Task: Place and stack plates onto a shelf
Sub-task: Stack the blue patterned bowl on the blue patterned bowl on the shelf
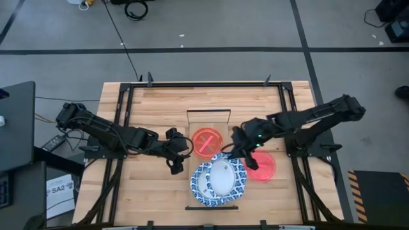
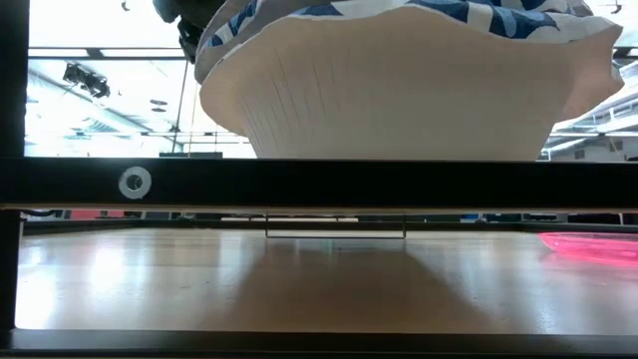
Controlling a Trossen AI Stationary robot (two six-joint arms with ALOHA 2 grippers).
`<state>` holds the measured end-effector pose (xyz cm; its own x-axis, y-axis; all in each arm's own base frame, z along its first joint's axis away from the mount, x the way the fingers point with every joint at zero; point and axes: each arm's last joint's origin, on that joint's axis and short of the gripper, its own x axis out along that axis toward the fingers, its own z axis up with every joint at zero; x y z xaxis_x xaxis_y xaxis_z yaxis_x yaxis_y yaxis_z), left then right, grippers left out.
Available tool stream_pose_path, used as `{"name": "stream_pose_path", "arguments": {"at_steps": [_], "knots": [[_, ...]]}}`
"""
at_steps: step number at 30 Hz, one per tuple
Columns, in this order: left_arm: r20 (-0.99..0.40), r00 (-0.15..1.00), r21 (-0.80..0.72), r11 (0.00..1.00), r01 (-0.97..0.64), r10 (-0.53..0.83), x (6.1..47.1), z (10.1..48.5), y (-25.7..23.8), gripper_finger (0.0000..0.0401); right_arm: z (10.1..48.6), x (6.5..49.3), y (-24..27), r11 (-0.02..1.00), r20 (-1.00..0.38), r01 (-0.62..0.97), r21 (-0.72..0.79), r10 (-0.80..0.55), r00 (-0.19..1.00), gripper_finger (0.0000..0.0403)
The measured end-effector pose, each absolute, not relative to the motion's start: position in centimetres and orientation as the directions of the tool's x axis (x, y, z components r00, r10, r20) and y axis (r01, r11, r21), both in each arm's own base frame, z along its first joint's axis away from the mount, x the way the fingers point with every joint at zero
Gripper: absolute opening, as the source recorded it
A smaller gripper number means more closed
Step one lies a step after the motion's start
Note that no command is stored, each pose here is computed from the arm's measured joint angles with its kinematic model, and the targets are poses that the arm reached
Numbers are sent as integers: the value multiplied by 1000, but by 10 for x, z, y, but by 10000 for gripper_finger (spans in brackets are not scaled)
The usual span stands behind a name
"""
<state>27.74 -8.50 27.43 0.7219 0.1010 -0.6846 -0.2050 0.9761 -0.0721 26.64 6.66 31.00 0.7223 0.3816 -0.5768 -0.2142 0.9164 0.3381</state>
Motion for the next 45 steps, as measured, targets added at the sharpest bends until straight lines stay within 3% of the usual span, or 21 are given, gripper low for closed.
{"name": "stream_pose_path", "arguments": {"at_steps": [9,19,45], "knots": [[-685,721,-71,976,-205,101,277,274,-85,172,306,309,60,900,-621,-256,353,430,656,12],[-718,687,-43,977,-206,113,274,271,-84,172,276,330,56,901,-686,-243,360,432,586,12],[-751,649,-16,978,-209,126,270,268,-82,172,251,337,56,901,-759,-200,385,432,488,12]]}}
